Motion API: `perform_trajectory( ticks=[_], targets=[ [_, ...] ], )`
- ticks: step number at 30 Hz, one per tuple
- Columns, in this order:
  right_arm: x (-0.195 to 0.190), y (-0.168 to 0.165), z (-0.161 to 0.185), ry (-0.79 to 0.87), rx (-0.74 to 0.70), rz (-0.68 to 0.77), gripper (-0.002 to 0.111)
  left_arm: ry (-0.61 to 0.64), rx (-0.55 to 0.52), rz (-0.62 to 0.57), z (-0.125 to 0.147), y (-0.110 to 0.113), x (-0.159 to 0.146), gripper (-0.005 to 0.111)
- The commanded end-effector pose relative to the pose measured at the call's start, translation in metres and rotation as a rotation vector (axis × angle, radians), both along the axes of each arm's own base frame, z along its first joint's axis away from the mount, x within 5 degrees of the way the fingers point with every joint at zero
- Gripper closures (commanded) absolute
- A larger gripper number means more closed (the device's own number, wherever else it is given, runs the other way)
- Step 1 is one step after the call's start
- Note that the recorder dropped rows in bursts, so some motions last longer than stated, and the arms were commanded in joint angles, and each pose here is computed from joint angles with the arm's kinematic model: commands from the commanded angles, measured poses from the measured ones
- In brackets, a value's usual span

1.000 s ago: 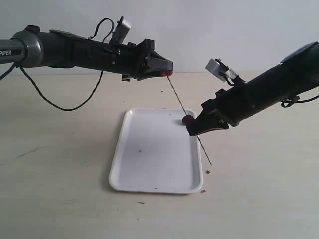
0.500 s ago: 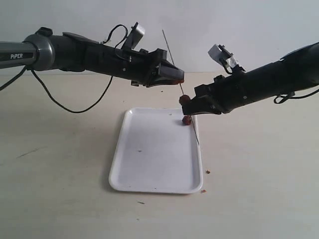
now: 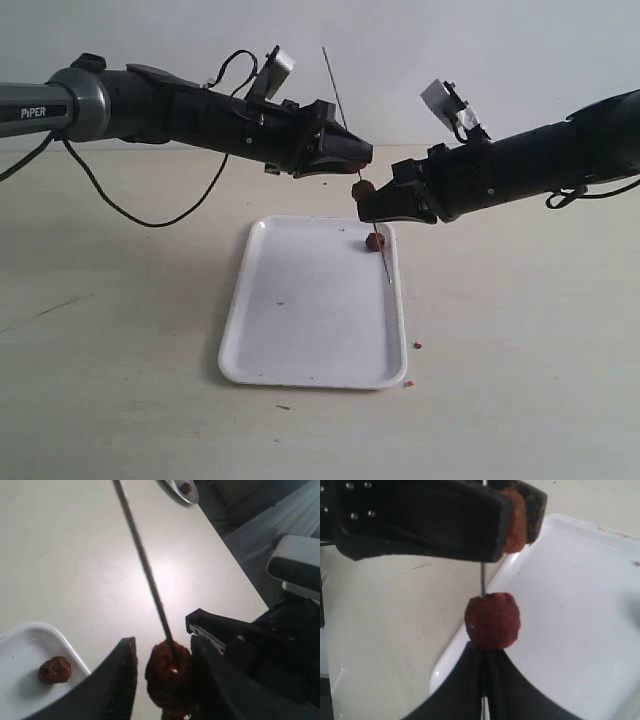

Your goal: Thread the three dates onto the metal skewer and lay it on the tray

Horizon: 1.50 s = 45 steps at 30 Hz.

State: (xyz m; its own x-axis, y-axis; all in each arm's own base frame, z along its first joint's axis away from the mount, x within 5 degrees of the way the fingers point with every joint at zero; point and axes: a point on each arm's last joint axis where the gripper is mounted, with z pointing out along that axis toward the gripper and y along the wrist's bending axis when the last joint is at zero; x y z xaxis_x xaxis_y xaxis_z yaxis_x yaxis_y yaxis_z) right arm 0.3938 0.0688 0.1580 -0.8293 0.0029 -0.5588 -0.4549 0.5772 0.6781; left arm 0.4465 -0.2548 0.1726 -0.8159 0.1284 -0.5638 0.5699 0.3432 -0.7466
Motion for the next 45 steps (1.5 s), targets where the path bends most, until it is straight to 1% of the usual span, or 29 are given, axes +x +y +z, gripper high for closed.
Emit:
perform_trajectory(
  ticks=[1,2,6,8,9,12,18,26,29,32,34,37,39,42,43,45],
  targets=[
    [0.0,0.001,0.009,-0.034,0.028,0.009,0.108,-0.01,0.017,-0.009,-0.001,0.0,-0.001,0.049],
    [0.0,0.001,0.009,-0.034,0.028,0.009,0.108,-0.007,0.014,-0.007,-0.001,0.0,-0.001,0.043],
    [0.0,0.001,0.008,-0.027,0.028,0.009,0.108,0.003,-0.006,0.003,0.001,0.0,0.0,0.043],
    [-0.001,0.0,0.008,-0.027,0.017,0.015,0.108,0.013,-0.033,0.017,0.003,-0.001,0.001,0.044],
    [0.0,-0.001,0.006,-0.029,-0.004,0.013,0.108,0.028,-0.073,0.026,0.006,-0.002,0.001,0.044],
    [0.0,-0.002,0.005,-0.023,-0.021,0.006,0.108,0.039,-0.113,0.033,0.01,-0.003,0.001,0.044],
    [0.0,-0.009,0.004,-0.01,-0.03,-0.012,0.108,0.036,-0.106,0.034,0.009,-0.001,0.002,0.044],
    [0.001,-0.036,0.004,0.018,-0.007,-0.066,0.108,0.018,-0.059,0.019,0.005,0.004,0.003,0.044],
    [0.001,-0.05,0.004,0.02,-0.018,-0.088,0.108,-0.004,-0.001,-0.005,0.0,0.004,0.001,0.044],
    [0.0,-0.066,0.003,0.029,-0.03,-0.115,0.108,-0.016,0.111,-0.035,-0.009,0.0,-0.004,0.044],
    [-0.001,-0.075,0.002,0.044,-0.03,-0.137,0.108,-0.024,0.221,-0.036,-0.017,-0.006,-0.008,0.044],
    [-0.002,-0.084,0.001,0.048,-0.04,-0.15,0.108,-0.06,0.395,0.015,-0.029,-0.018,-0.013,0.044],
    [-0.003,-0.085,0.0,0.05,-0.054,-0.14,0.108,-0.075,0.456,0.055,-0.033,-0.03,-0.017,0.044],
    [-0.003,-0.086,0.0,0.05,-0.056,-0.138,0.108,-0.142,0.514,0.093,-0.03,-0.051,-0.024,0.044],
    [-0.003,-0.086,0.0,0.05,-0.056,-0.138,0.108,-0.193,0.538,0.083,-0.027,-0.059,-0.027,0.044],
    [-0.003,-0.086,0.0,0.049,-0.06,-0.134,0.108,-0.334,0.618,0.02,-0.021,-0.071,-0.031,0.044]
  ],
)
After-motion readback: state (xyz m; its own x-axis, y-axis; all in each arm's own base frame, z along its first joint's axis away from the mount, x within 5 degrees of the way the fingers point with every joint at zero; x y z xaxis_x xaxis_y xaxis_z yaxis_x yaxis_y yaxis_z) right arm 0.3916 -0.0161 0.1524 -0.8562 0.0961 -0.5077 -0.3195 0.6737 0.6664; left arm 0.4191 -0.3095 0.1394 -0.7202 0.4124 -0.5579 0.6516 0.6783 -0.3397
